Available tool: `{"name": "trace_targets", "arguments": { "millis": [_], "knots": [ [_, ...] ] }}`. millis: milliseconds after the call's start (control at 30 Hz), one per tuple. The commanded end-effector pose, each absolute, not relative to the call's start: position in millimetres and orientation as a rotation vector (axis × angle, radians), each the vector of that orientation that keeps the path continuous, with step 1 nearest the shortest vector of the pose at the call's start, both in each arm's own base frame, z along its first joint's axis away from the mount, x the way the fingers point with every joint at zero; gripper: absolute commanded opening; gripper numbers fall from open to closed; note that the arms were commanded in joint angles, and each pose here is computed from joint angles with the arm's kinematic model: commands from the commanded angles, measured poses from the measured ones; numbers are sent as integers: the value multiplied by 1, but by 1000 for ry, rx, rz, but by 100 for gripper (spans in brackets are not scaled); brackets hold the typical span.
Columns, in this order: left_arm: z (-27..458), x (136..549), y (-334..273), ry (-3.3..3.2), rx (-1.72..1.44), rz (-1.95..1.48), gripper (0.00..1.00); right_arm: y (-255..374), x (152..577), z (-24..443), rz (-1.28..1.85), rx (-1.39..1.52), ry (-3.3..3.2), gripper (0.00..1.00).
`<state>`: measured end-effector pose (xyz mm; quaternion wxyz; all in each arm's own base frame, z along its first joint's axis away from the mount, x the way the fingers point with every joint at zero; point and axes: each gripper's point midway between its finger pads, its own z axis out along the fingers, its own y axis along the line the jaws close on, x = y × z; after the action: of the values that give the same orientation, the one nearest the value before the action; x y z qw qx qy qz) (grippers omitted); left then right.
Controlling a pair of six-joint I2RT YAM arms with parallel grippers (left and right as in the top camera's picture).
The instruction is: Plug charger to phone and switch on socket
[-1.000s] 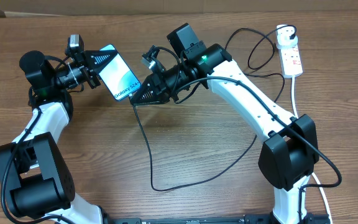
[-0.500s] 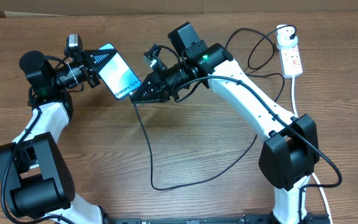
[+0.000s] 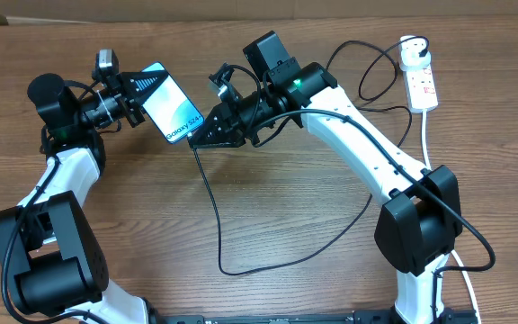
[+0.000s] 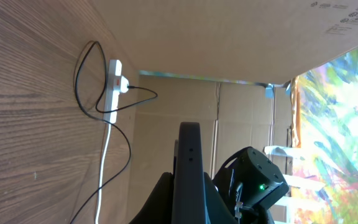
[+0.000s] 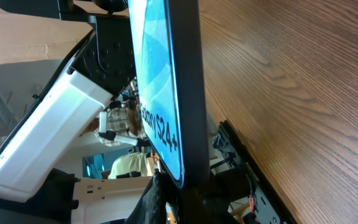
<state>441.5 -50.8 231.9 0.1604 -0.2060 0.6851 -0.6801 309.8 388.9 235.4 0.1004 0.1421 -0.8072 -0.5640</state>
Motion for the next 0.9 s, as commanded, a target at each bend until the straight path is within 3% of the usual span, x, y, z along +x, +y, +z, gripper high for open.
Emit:
{"name": "trace_targets", "arguments": {
  "millis": [0,867],
  "knots": [
    [245,414,-69,2053,-397,-2059,4,372,340,229,-1638,346,-2554,4],
    [246,399,-74,2099,-289,-2108,4,361,354,226,-1624,265,-2592,4]
  ]
}}
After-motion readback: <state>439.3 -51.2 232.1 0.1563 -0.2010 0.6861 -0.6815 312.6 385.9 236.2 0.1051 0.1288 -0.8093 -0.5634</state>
